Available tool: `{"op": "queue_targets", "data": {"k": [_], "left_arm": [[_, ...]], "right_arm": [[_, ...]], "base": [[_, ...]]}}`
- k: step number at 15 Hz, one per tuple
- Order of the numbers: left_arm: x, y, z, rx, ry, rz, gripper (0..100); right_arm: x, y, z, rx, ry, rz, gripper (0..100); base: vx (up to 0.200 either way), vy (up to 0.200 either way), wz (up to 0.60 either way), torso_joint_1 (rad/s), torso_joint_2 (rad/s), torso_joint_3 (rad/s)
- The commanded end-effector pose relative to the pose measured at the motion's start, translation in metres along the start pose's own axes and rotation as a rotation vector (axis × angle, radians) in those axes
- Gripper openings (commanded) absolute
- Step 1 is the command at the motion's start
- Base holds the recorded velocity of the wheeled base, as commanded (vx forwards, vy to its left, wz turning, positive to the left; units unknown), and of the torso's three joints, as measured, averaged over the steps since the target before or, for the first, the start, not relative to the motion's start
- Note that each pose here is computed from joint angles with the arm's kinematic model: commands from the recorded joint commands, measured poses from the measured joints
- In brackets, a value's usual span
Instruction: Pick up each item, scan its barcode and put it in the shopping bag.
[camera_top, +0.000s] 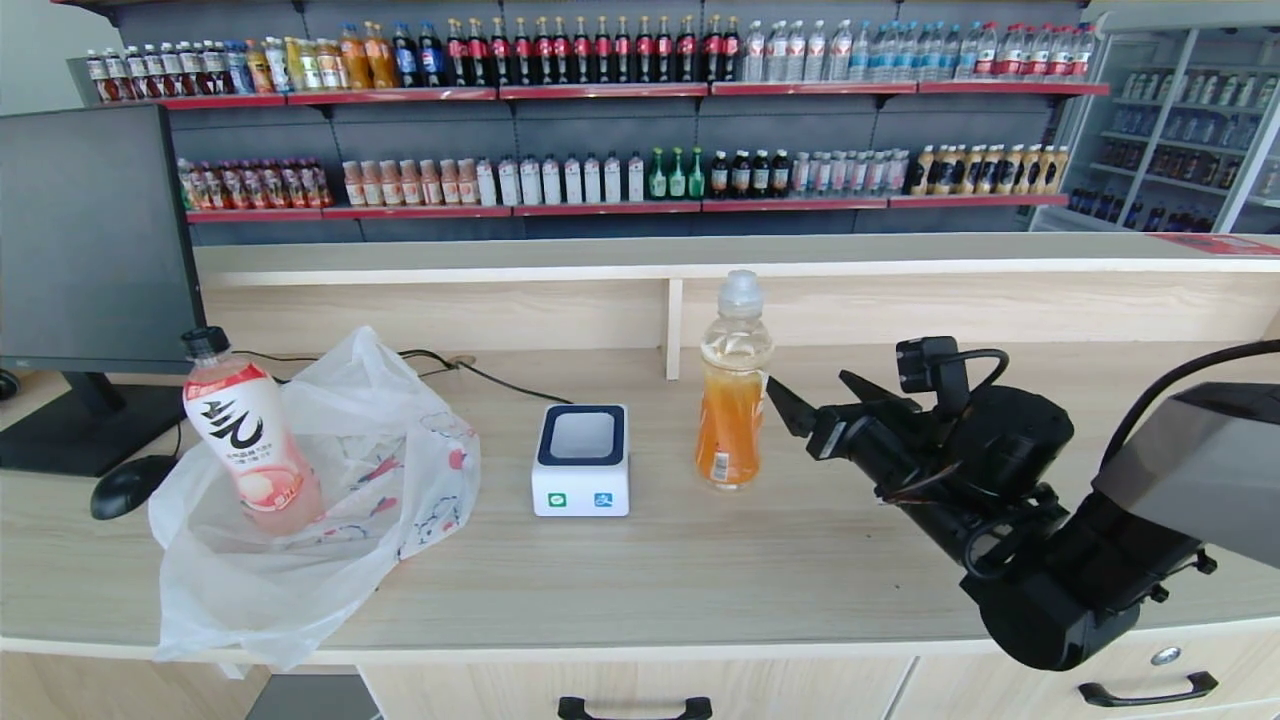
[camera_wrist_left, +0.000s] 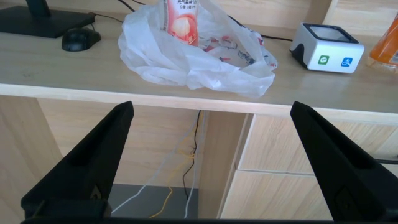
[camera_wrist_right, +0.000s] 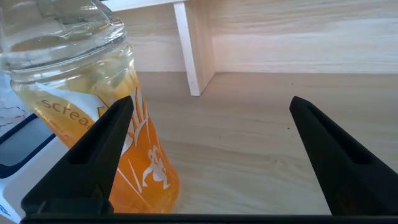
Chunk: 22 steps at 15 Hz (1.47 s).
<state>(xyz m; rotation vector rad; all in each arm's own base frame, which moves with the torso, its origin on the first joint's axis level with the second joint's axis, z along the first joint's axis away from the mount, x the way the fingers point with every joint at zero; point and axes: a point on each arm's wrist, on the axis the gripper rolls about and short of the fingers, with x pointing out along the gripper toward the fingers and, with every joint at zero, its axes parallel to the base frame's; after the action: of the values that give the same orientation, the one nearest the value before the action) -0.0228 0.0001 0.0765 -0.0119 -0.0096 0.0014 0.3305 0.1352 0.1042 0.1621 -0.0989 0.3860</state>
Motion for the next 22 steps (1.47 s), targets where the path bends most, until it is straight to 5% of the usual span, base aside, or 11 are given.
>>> {"op": "queue_targets", "data": {"k": [1, 22], "left_arm": [[0.000, 0.000, 0.000, 0.000, -0.001, 0.000, 100], [0.000, 0.000, 0.000, -0.002, 0.000, 0.000, 100]], "right_arm": [[-0.002, 0.005, 0.002, 0.001, -0.002, 0.013, 100], [-0.013, 0.009, 0.006, 0.003, 0.012, 0.023, 100]], "base": [[0.000, 0.000, 0.00, 0.000, 0.00, 0.000], [0.000, 0.000, 0.00, 0.000, 0.00, 0.000]]}}
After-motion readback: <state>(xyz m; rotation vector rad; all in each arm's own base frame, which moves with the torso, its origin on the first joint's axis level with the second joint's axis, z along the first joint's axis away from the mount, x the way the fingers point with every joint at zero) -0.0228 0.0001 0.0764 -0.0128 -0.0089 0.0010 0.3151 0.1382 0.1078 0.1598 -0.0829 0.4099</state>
